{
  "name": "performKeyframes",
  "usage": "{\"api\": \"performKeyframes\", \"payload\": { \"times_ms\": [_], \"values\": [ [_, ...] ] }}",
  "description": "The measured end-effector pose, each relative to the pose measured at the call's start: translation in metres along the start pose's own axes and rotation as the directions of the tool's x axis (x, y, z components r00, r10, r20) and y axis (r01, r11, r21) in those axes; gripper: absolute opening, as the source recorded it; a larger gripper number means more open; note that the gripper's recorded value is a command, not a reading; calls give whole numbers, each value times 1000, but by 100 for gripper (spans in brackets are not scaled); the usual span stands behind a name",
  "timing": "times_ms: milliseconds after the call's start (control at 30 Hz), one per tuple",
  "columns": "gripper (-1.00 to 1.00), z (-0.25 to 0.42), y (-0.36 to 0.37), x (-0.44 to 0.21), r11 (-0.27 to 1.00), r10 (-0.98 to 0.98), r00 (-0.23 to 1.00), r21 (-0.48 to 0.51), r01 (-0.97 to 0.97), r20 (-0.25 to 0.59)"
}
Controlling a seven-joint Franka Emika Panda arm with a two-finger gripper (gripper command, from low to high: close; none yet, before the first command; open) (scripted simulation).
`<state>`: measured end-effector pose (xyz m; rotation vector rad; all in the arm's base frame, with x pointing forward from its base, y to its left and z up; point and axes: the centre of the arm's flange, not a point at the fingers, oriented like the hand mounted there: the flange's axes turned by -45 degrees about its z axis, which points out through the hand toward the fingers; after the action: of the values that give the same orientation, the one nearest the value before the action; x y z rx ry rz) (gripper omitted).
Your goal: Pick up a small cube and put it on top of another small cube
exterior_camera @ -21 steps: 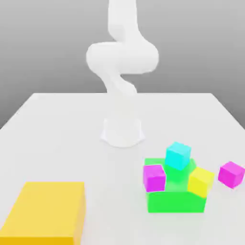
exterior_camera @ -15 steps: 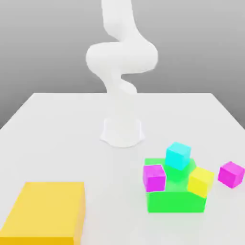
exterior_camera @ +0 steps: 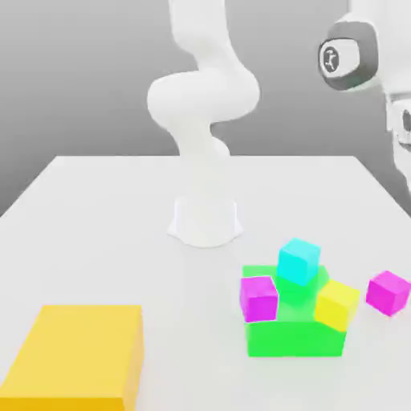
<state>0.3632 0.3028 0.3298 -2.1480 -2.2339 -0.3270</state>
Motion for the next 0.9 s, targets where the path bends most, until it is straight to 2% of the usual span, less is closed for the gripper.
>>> {"api": "performKeyframes", "payload": {
  "times_ms": [100,233,433,467,700,900],
  "values": [
    [0,47,-44,23,974,-217,976,70,214,33],
    [0,104,-97,30,879,-463,884,164,448,62],
    [0,174,-121,21,829,-543,837,199,522,66],
    [-100,182,-123,19,829,-543,837,199,523,66],
    [-100,184,-124,19,828,-544,836,201,523,66],
    [-100,123,-110,25,838,-529,846,200,508,70]
  ]
}}
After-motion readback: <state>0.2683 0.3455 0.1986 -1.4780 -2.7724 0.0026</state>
